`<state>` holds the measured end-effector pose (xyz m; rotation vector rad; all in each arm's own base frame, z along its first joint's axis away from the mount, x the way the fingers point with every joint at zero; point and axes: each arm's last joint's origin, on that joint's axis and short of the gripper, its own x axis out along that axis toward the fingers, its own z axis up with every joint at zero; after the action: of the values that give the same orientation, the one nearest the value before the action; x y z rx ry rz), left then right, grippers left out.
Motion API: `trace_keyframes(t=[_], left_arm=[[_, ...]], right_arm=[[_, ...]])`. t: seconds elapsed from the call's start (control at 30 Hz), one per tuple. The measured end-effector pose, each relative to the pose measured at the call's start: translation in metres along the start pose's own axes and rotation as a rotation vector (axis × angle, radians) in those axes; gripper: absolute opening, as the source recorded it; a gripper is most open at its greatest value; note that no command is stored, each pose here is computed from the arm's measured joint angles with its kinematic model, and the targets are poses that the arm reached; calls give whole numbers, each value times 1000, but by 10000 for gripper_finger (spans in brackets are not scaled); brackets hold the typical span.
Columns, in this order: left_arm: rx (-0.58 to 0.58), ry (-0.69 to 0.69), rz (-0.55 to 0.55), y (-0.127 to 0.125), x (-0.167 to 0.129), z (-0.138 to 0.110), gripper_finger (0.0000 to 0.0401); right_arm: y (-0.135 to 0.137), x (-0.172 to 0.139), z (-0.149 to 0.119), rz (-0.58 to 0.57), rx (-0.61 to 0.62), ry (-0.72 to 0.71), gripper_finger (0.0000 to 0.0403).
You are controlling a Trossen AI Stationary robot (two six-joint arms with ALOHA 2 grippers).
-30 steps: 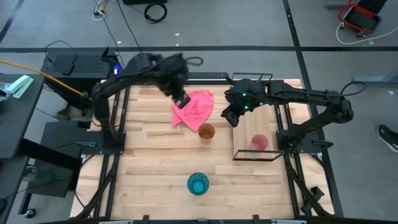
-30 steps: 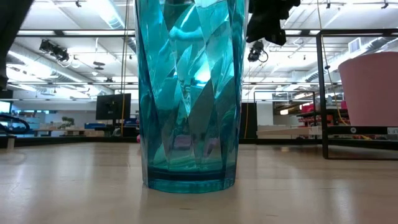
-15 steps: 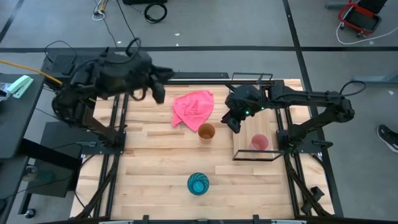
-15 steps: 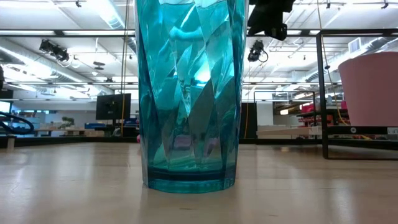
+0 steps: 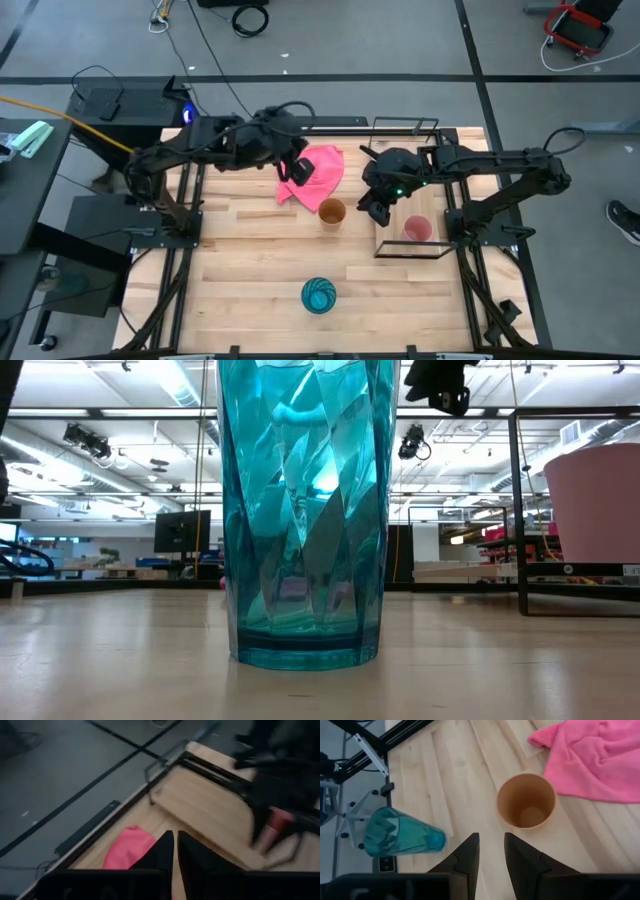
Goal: Stack small to large cups/mugs on shelf
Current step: Put the brown plastic cup on the shelf
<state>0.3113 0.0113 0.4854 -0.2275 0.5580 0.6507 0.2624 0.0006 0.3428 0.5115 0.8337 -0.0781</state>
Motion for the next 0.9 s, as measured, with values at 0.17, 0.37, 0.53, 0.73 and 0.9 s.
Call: trace_keyframes(t=[0.17, 0.37, 0.53, 0.73, 0.9], left_arm=[[-14, -133, -102, -16, -11, 9, 10], [34, -513, -422, -28, -53, 44, 19], [127, -644, -521, -23, -69, 54, 38], [42, -301, -274, 21, -57, 32, 30], [6, -223, -128, 22, -54, 20, 16]], right_arm=[[6, 1, -4, 12, -18, 16, 99], [6, 1, -4, 14, -18, 16, 99], [6, 1, -5, 10, 5, 24, 99], [6, 1, -5, 10, 9, 24, 99], [6, 1, -5, 10, 8, 24, 99]])
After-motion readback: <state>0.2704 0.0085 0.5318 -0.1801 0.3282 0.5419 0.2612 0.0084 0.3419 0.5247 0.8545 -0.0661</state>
